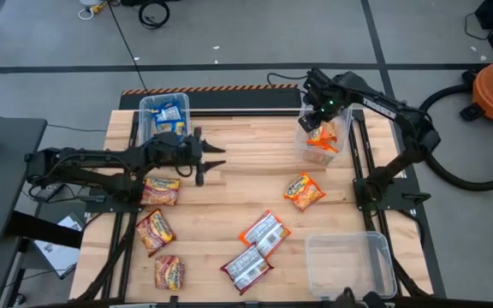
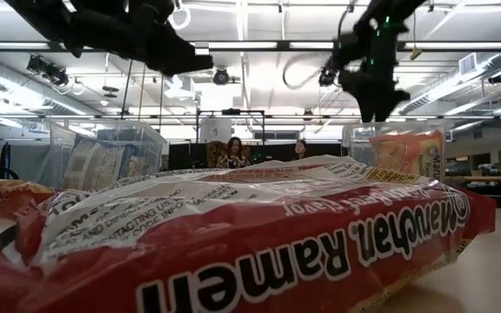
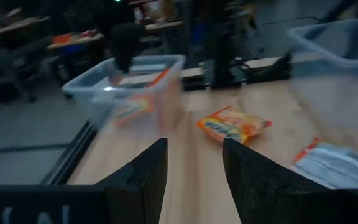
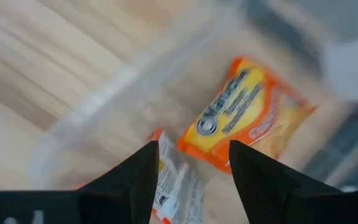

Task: Sort Maruchan noodles
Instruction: Put the orange noodle pack into the top right transparent bin

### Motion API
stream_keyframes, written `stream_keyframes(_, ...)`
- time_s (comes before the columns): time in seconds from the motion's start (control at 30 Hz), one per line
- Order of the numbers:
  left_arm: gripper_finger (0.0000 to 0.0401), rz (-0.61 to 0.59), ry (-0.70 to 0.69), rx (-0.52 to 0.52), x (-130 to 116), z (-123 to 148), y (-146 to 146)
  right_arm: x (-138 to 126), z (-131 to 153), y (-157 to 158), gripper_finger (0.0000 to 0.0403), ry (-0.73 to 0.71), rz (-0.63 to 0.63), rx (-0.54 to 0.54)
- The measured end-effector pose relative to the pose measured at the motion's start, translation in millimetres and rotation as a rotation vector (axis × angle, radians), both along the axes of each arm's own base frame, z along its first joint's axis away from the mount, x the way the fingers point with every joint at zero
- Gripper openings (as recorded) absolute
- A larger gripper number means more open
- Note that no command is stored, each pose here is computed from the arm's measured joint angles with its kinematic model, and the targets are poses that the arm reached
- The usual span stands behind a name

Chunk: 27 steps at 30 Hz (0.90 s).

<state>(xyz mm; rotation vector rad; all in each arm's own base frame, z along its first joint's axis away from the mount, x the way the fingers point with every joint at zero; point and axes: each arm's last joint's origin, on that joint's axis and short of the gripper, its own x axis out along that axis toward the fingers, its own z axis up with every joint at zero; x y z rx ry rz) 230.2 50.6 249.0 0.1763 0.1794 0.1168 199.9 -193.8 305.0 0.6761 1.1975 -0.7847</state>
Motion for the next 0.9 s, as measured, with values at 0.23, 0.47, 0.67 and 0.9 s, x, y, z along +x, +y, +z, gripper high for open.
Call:
stream_keyframes(0.23,0.016,-0.291,-0.085,0.082,6,6,-25,27,32,76,0.0197,-0.076,0.159,-0.132)
stream_keyframes(0.47,0.016,-0.341,-0.165,0.054,18,10,-43,63,21,162,0.0197,-0.063,0.308,-0.127)
stream_keyframes(0.67,0.016,-0.307,-0.107,-0.064,21,3,-61,87,-7,217,0.0197,0.012,0.36,-0.136)
stream_keyframes(0.9,0.016,-0.302,-0.076,-0.138,19,-3,-84,103,-39,249,0.0197,0.1,0.308,-0.079)
